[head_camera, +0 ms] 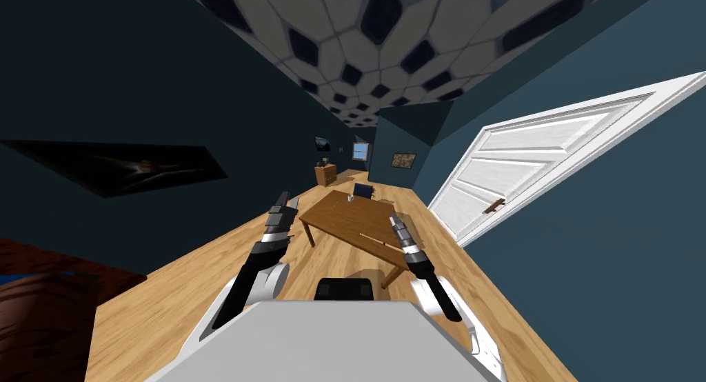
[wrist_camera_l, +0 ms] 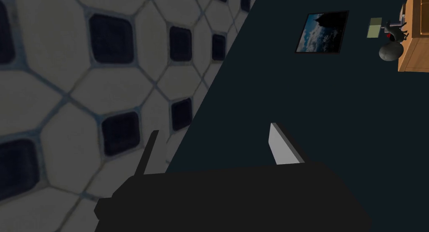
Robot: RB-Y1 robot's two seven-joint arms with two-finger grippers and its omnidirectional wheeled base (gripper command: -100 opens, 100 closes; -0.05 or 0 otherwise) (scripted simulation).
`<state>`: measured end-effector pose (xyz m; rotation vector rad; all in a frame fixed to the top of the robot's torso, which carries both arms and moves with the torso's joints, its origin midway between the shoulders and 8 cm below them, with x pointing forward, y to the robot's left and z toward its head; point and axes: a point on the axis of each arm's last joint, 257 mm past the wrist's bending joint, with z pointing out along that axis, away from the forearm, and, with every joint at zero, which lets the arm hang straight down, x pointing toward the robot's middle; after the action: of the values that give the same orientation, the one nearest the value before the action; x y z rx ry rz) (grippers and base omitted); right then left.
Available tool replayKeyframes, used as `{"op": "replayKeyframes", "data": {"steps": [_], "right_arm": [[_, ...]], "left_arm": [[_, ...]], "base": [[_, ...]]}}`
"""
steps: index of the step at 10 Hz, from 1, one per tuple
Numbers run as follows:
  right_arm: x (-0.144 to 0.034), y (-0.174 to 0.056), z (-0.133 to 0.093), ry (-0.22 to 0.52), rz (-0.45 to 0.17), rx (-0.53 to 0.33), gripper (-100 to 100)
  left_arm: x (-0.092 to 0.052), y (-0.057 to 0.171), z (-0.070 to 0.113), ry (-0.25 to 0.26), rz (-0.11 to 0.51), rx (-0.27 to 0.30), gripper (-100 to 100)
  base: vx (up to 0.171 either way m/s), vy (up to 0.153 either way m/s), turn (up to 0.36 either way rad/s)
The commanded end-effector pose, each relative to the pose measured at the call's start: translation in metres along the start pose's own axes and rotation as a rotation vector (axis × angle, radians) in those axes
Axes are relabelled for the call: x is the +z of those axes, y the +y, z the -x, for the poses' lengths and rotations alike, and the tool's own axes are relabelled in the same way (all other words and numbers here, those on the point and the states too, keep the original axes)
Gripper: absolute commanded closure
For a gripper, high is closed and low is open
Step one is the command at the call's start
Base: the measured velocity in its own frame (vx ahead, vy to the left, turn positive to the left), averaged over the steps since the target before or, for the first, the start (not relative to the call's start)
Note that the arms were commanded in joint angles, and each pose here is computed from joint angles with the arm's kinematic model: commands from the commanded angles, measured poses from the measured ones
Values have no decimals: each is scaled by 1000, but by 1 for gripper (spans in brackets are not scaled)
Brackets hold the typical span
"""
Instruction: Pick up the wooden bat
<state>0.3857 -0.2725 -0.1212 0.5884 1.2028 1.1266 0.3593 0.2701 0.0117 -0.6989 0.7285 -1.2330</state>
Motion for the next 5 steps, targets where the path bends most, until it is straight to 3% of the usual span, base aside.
{"op": "replayKeyframes", "data": {"steps": [1, 5], "right_arm": [[-11, -29, -9, 56, -67, -59, -100], [-33, -80, -17, 143, -179, -144, -100]], "left_arm": [[0, 0, 0, 0, 0, 0, 0], [0, 0, 0, 0, 0, 0, 0]], "base": [[27, 120, 391], [20, 94, 153]]}}
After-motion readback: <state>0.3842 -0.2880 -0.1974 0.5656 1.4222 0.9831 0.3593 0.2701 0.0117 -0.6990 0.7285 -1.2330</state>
